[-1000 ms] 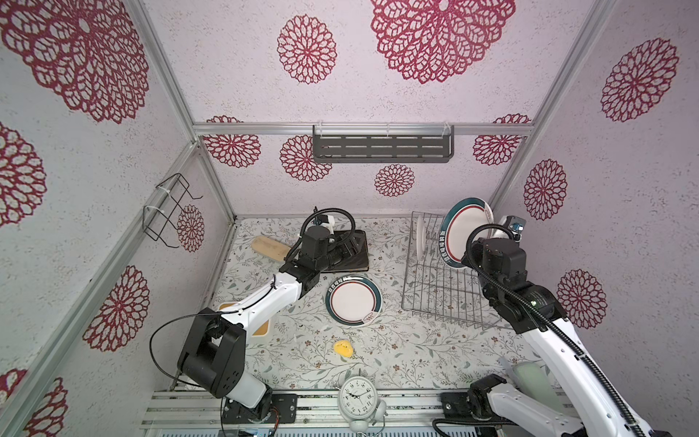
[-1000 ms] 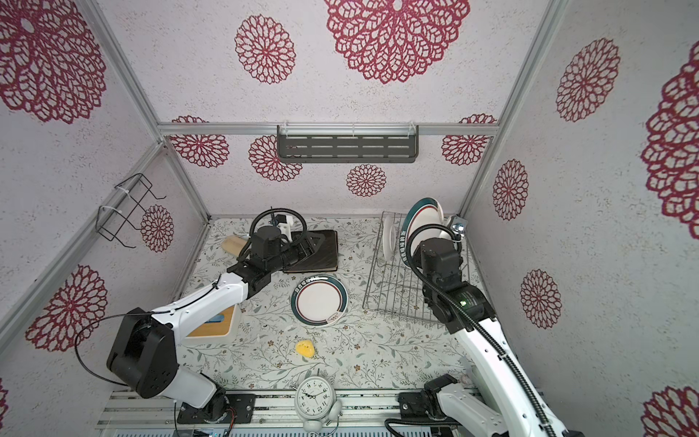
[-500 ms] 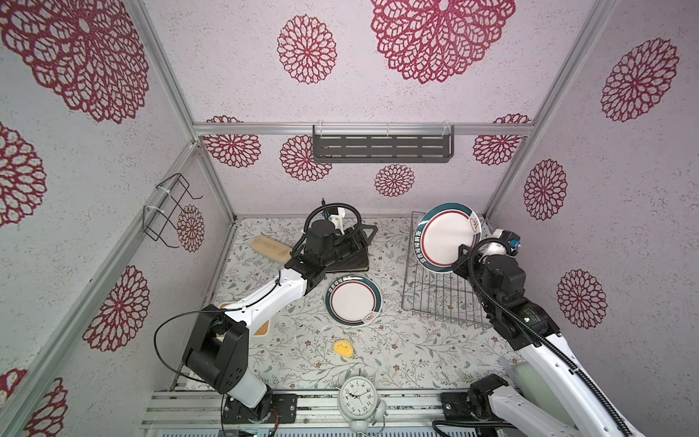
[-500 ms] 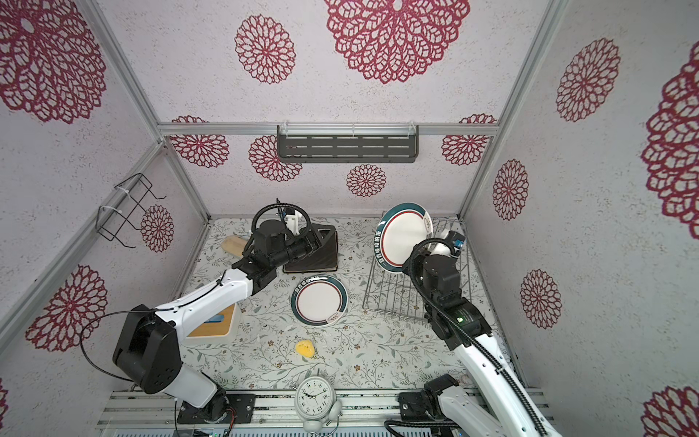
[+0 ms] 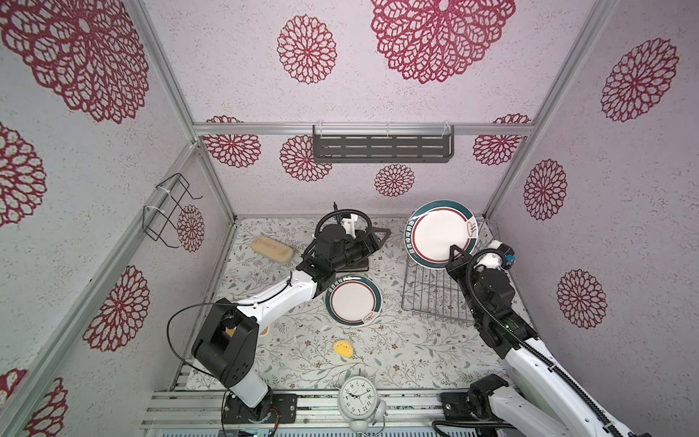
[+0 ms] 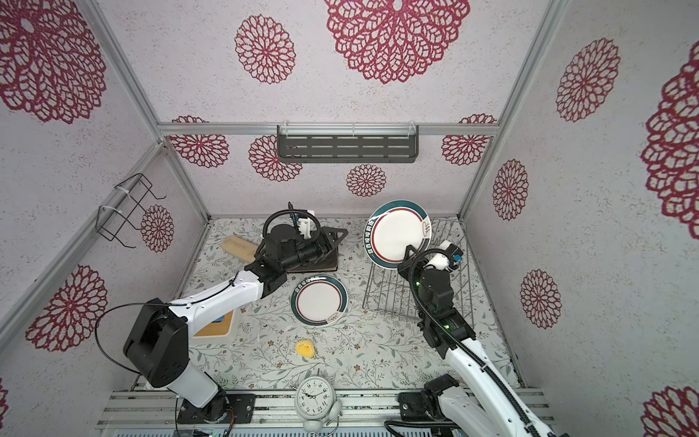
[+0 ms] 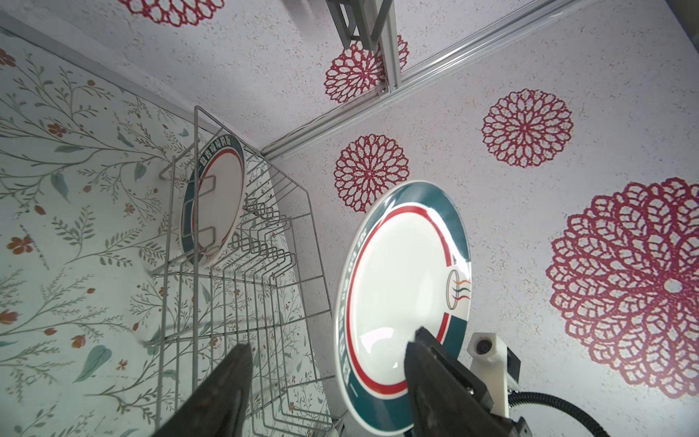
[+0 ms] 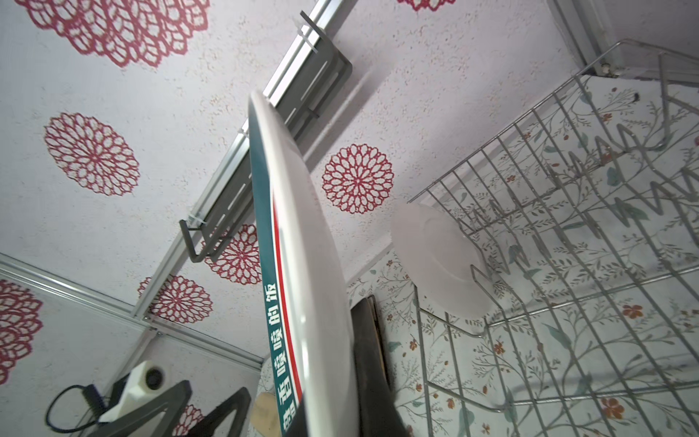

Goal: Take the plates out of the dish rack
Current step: 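Grasp the plate rim with the left gripper while the right gripper holds it, then carry the plate down with the left gripper while the right gripper releases it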

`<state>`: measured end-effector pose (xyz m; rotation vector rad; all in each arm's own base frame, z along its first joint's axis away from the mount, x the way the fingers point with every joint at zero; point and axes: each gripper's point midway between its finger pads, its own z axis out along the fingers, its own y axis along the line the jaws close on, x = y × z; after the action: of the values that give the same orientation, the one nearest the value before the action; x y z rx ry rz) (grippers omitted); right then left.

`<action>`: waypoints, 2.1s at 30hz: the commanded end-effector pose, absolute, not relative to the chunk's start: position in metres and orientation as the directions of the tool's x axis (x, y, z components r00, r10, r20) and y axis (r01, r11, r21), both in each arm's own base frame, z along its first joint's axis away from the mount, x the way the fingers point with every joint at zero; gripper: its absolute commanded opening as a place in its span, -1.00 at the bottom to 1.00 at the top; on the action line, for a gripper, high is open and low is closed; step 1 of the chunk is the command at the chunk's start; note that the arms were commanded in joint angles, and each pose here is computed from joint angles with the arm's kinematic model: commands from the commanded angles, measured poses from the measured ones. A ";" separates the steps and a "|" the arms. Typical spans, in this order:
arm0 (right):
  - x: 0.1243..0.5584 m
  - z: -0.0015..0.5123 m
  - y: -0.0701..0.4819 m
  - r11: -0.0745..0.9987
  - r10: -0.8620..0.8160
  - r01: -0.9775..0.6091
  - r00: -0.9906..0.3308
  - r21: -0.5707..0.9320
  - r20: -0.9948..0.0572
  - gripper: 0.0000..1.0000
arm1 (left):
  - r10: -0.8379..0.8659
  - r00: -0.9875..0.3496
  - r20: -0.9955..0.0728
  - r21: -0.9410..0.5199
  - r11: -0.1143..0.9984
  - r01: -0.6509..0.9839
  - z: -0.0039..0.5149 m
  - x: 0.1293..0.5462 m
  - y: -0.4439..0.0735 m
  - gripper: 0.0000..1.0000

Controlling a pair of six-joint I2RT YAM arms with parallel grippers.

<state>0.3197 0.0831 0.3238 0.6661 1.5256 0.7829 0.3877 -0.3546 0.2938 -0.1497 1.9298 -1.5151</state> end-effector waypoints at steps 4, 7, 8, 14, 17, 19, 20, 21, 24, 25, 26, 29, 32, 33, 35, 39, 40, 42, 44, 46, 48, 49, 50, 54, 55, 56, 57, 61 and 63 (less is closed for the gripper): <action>0.315 0.378 0.086 0.476 0.872 -0.195 -0.024 0.857 -0.490 -1.00 | -0.453 -0.780 -0.433 -0.901 0.233 0.365 0.317 0.381 -0.384 0.36; 0.317 0.376 0.088 0.472 0.873 -0.194 -0.031 0.860 -0.486 -1.00 | -0.440 -0.787 -0.434 -0.901 0.222 0.373 0.318 0.377 -0.392 0.36; 0.317 0.377 0.088 0.469 0.875 -0.197 -0.032 0.861 -0.484 -1.00 | -0.438 -0.787 -0.434 -0.901 0.220 0.374 0.318 0.376 -0.394 0.37; 0.319 0.375 0.094 0.436 0.887 -0.209 -0.064 0.875 -0.457 -1.00 | -0.423 -0.798 -0.429 -0.903 0.206 0.376 0.316 0.371 -0.405 0.37; 0.320 0.374 0.099 0.423 0.889 -0.219 -0.084 0.879 -0.449 -1.00 | -0.419 -0.804 -0.422 -0.907 0.198 0.373 0.314 0.371 -0.409 0.35; 0.322 0.373 0.102 0.419 0.889 -0.223 -0.097 0.880 -0.447 -1.00 | -0.416 -0.806 -0.420 -0.907 0.194 0.373 0.313 0.370 -0.411 0.28; 0.322 0.373 0.103 0.416 0.889 -0.224 -0.103 0.881 -0.446 -1.00 | -0.415 -0.807 -0.420 -0.908 0.193 0.373 0.313 0.370 -0.412 0.25; 0.322 0.373 0.104 0.416 0.889 -0.225 -0.106 0.881 -0.446 -1.00 | -0.415 -0.807 -0.420 -0.908 0.191 0.374 0.313 0.370 -0.412 0.20; 0.321 0.372 0.103 0.416 0.888 -0.225 -0.107 0.881 -0.447 -1.00 | -0.408 -0.811 -0.420 -0.908 0.187 0.376 0.313 0.370 -0.414 0.07; 0.321 0.372 0.103 0.414 0.889 -0.226 -0.107 0.882 -0.445 -1.00 | -0.408 -0.810 -0.420 -0.907 0.188 0.376 0.312 0.371 -0.414 0.03; 0.320 0.372 0.103 0.413 0.890 -0.226 -0.107 0.882 -0.444 -1.00 | -0.410 -0.809 -0.420 -0.907 0.187 0.376 0.313 0.371 -0.414 0.00; 0.318 0.372 0.103 0.411 0.889 -0.229 -0.111 0.882 -0.443 -1.00 | -0.417 -0.806 -0.421 -0.907 0.178 0.381 0.315 0.373 -0.415 -0.14; 0.316 0.372 0.102 0.413 0.888 -0.228 -0.112 0.882 -0.445 -1.00 | -0.422 -0.804 -0.419 -0.908 0.168 0.385 0.317 0.374 -0.416 -0.24; 0.316 0.372 0.102 0.412 0.889 -0.229 -0.113 0.882 -0.444 -1.00 | -0.424 -0.804 -0.417 -0.908 0.165 0.384 0.318 0.375 -0.416 -0.27; 0.315 0.372 0.101 0.413 0.888 -0.226 -0.113 0.882 -0.445 -0.99 | -0.428 -0.802 -0.416 -0.909 0.158 0.387 0.319 0.376 -0.417 -0.35; 0.314 0.371 0.103 0.413 0.886 -0.226 -0.124 0.882 -0.446 -0.99 | -0.433 -0.800 -0.416 -0.908 0.145 0.393 0.323 0.377 -0.419 -0.48; 0.314 0.371 0.103 0.411 0.887 -0.226 -0.126 0.883 -0.445 -0.99 | -0.434 -0.800 -0.415 -0.908 0.144 0.393 0.324 0.378 -0.419 -0.52; 0.314 0.370 0.104 0.411 0.885 -0.225 -0.131 0.883 -0.446 -0.99 | -0.435 -0.799 -0.414 -0.908 0.142 0.394 0.324 0.378 -0.419 -0.58; 0.314 0.371 0.104 0.410 0.885 -0.226 -0.133 0.884 -0.445 -0.97 | -0.439 -0.798 -0.413 -0.908 0.139 0.394 0.324 0.378 -0.418 -0.65; 0.314 0.371 0.105 0.412 0.884 -0.225 -0.135 0.883 -0.447 -0.90 | -0.443 -0.797 -0.410 -0.910 0.133 0.394 0.324 0.379 -0.417 -0.77; 0.315 0.370 0.105 0.414 0.883 -0.223 -0.136 0.883 -0.449 -0.73 | -0.448 -0.797 -0.405 -0.911 0.126 0.393 0.325 0.380 -0.417 -0.89; 0.314 0.369 0.104 0.416 0.883 -0.222 -0.135 0.882 -0.450 -0.61 | -0.450 -0.797 -0.403 -0.912 0.121 0.393 0.326 0.380 -0.416 -0.96; 0.314 0.369 0.104 0.418 0.882 -0.220 -0.134 0.881 -0.452 -0.48 | -0.453 -0.796 -0.402 -0.912 0.118 0.393 0.327 0.380 -0.415 -1.00; 0.315 0.365 0.103 0.431 0.877 -0.207 -0.133 0.878 -0.462 -0.06 | -0.465 -0.791 -0.397 -0.912 0.106 0.395 0.331 0.381 -0.412 -1.00; 0.314 0.364 0.103 0.435 0.875 -0.203 -0.133 0.877 -0.465 0.00 | -0.468 -0.790 -0.396 -0.912 0.105 0.396 0.332 0.382 -0.411 -1.00; 0.314 0.363 0.102 0.438 0.874 -0.199 -0.132 0.877 -0.467 0.05 | -0.470 -0.788 -0.397 -0.911 0.102 0.399 0.334 0.382 -0.410 -1.00; 0.314 0.362 0.102 0.441 0.873 -0.196 -0.134 0.876 -0.469 0.12 | -0.474 -0.785 -0.399 -0.910 0.101 0.401 0.336 0.383 -0.408 -1.00; 0.314 0.355 0.101 0.455 0.866 -0.172 -0.142 0.873 -0.480 0.32 | -0.484 -0.775 -0.406 -0.906 0.105 0.410 0.343 0.385 -0.400 -1.00; 0.314 0.349 0.100 0.467 0.860 -0.153 -0.151 0.871 -0.487 0.43 | -0.493 -0.766 -0.413 -0.903 0.116 0.413 0.344 0.386 -0.393 -1.00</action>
<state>0.3183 0.1032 0.3420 0.6765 1.4680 1.0148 0.3873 -0.4077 0.3062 -0.1158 1.8529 -1.7091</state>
